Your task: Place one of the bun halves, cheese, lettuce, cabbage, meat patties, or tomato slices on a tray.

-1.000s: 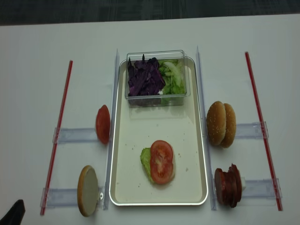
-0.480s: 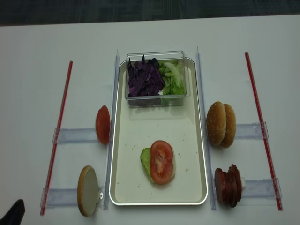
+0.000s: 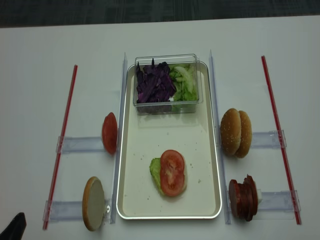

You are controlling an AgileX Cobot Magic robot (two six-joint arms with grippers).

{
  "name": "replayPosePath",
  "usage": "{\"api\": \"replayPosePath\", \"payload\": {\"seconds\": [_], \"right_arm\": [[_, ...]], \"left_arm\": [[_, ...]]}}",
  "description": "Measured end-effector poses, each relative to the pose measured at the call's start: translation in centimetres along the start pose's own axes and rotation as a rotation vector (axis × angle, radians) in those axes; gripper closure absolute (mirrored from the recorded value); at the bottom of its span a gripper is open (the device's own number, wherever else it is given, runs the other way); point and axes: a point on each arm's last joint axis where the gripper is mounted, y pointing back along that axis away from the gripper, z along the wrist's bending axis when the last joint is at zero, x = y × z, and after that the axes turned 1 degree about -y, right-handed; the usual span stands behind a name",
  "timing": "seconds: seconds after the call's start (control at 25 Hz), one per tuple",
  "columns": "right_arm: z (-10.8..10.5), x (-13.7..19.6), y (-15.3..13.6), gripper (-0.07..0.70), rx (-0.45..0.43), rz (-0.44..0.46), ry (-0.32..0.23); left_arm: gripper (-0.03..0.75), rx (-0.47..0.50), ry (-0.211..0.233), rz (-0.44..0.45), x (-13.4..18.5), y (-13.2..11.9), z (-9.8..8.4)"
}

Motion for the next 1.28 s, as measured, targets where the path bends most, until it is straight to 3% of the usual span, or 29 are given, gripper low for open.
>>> {"api": "replayPosePath", "payload": {"seconds": [1.28], "right_arm": [[0.0, 0.0, 0.0, 0.148, 0.0, 0.0, 0.0]], "left_arm": [[0.24, -0.014, -0.003, 0.0, 0.0, 0.0, 0.13]]}}
